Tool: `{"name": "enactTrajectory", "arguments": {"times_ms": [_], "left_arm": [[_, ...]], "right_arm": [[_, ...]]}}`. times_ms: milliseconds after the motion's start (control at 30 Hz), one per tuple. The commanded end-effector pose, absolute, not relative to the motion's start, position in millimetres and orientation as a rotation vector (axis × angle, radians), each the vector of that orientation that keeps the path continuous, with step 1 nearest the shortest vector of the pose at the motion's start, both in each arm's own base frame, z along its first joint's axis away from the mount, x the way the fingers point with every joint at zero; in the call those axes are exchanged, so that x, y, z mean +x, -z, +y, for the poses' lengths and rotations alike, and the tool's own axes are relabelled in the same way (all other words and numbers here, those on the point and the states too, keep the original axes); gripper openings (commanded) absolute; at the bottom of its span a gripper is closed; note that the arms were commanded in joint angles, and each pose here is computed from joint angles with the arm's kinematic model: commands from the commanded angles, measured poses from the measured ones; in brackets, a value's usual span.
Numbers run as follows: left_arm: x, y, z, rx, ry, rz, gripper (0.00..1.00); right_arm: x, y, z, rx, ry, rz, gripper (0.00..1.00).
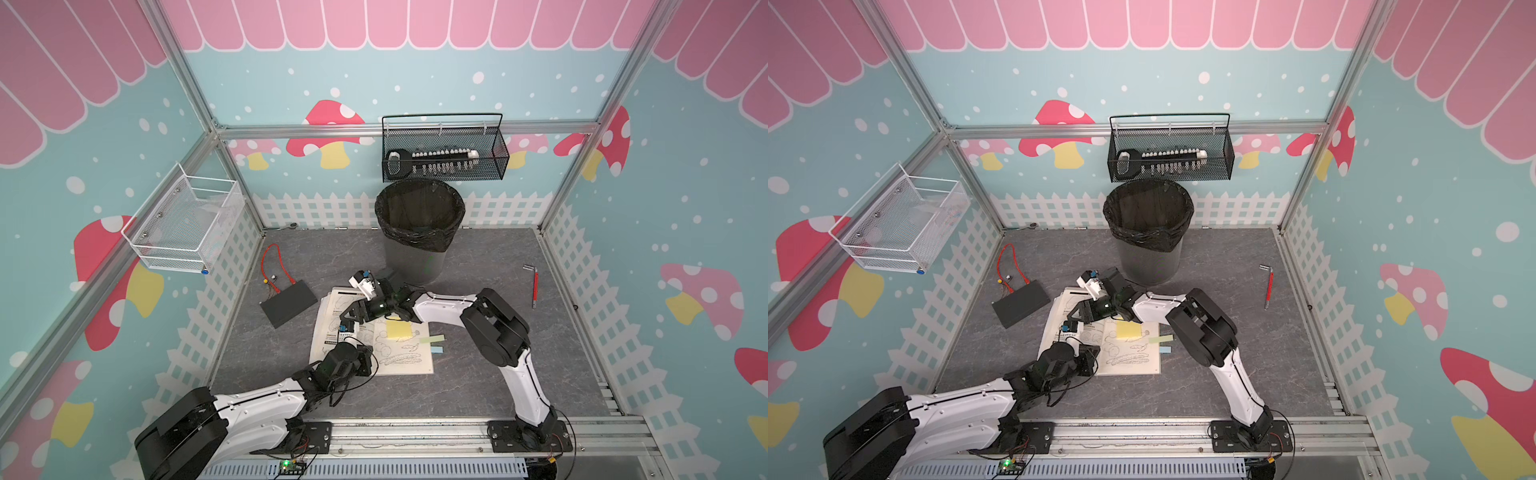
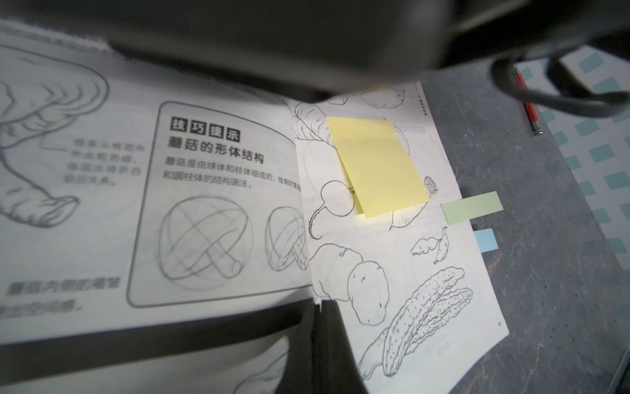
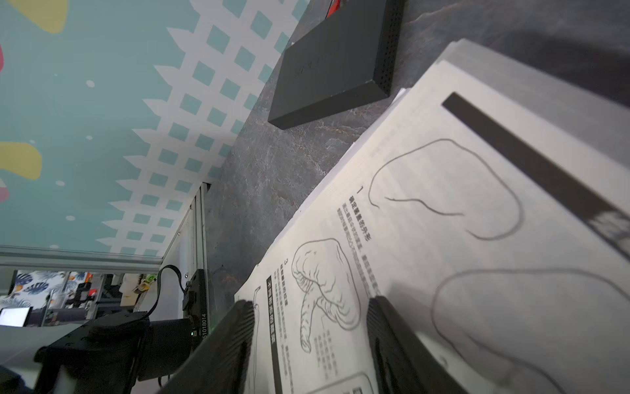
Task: Peel off the used sticky note
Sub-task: Turn the page of the book at the center of the board, then tear off the note from the book.
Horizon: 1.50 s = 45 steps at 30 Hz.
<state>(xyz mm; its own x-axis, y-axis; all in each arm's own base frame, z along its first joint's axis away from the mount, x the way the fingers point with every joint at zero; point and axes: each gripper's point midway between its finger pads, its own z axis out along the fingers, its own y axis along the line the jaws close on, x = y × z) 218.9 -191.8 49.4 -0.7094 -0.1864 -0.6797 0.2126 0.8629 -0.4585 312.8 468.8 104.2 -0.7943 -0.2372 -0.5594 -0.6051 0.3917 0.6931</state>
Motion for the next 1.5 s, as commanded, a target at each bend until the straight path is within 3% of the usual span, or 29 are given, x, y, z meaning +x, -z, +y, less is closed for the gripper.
{"name": "enactTrajectory", "arguments": {"times_ms": [0, 133, 633, 1233, 1467], "left_arm": [[213, -34, -179, -0.010, 0.616, 2.304, 0.00], [212, -34, -180, -0.011, 0.629, 2.298, 0.00], [212, -27, -188, 0.007, 0.650, 2.314, 0.00], [212, -24, -187, 0.010, 0.641, 2.320, 0.00], [212, -23, -188, 0.018, 0.639, 2.325, 0.00]], "right_arm": [[328, -133, 427, -0.584, -1.207, 2.270, 0.70], [311, -127, 383, -0.499, -1.095, 2.340, 0.78], [257, -59, 302, -0.256, -1.049, 2.540, 0.78], [259, -29, 311, -0.188, -1.133, 2.570, 0.77], [266, -29, 309, -0.115, -1.123, 2.543, 0.69]]}}
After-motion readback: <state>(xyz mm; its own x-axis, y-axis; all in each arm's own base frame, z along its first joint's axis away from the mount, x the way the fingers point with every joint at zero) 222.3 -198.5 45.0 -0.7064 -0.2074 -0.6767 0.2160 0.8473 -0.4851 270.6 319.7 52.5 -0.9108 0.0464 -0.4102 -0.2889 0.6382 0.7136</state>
